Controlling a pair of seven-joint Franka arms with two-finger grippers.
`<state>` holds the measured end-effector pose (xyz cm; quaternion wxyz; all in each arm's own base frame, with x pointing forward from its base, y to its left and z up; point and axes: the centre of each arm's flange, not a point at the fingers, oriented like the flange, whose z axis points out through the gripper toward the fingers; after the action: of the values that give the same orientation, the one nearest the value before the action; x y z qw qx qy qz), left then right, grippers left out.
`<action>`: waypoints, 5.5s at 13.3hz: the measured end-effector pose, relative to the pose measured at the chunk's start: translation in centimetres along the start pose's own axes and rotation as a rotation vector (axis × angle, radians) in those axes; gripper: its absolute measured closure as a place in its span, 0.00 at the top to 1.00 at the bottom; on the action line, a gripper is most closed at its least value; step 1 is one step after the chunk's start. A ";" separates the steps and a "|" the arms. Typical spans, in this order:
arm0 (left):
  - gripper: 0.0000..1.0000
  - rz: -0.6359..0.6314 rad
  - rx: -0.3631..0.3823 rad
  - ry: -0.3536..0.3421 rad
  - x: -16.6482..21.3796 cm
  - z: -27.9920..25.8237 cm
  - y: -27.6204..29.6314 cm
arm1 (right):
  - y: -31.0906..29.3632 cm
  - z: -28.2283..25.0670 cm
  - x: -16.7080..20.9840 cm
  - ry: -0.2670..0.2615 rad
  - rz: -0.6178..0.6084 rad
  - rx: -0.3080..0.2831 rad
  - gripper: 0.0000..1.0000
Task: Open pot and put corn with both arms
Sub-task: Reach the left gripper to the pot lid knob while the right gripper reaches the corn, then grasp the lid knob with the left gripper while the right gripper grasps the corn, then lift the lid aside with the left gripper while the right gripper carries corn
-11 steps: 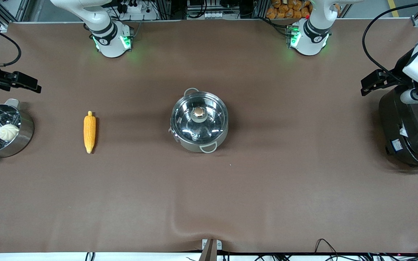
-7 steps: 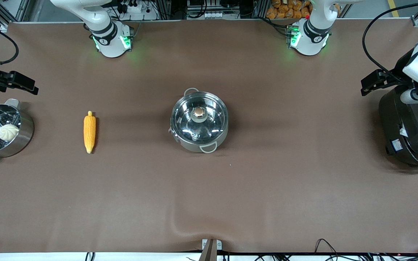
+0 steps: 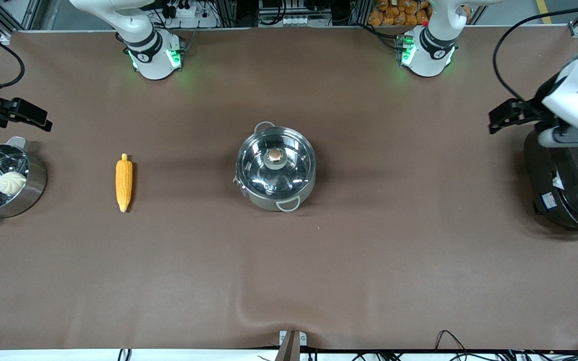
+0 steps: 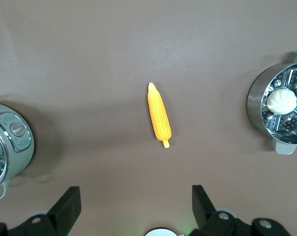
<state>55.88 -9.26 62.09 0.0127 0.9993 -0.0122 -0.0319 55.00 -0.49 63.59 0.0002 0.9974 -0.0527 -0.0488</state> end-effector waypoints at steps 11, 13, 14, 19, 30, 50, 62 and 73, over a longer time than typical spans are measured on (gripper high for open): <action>1.00 -0.201 -0.003 -0.025 -0.8 13.3 31.0 | -0.3 7.8 4.0 0.078 -0.012 -0.002 1.00; 1.00 -0.193 -0.008 -0.011 -2.5 15.9 36.4 | 0.1 11.5 5.2 0.105 -0.047 -0.007 1.00; 1.00 -0.185 -0.015 0.002 -3.1 16.8 38.3 | 0.5 13.7 5.8 0.120 -0.068 -0.010 1.00; 1.00 -0.183 -0.039 0.032 -4.6 21.6 43.4 | 1.5 24.1 7.7 0.154 -0.172 -0.034 1.00; 0.97 -0.123 -0.037 0.042 -6.1 28.9 47.6 | 2.9 38.2 5.4 0.072 -0.314 -0.057 1.00; 0.50 -0.186 -0.022 0.063 -3.8 20.0 43.1 | 3.2 45.1 3.3 -0.041 -0.416 -0.056 0.88; 0.50 -0.240 0.034 -0.022 4.7 17.1 5.4 | 1.0 39.6 5.9 -0.103 -0.357 0.061 0.34; 0.50 -0.294 0.019 -0.003 0.6 38.0 -4.8 | -18.0 18.1 6.0 -0.099 -0.126 0.094 0.34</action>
<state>54.17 -5.43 24.04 -0.0016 0.9903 0.1342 -0.0348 61.06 16.91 44.89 -0.0521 0.9941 0.0078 -0.0952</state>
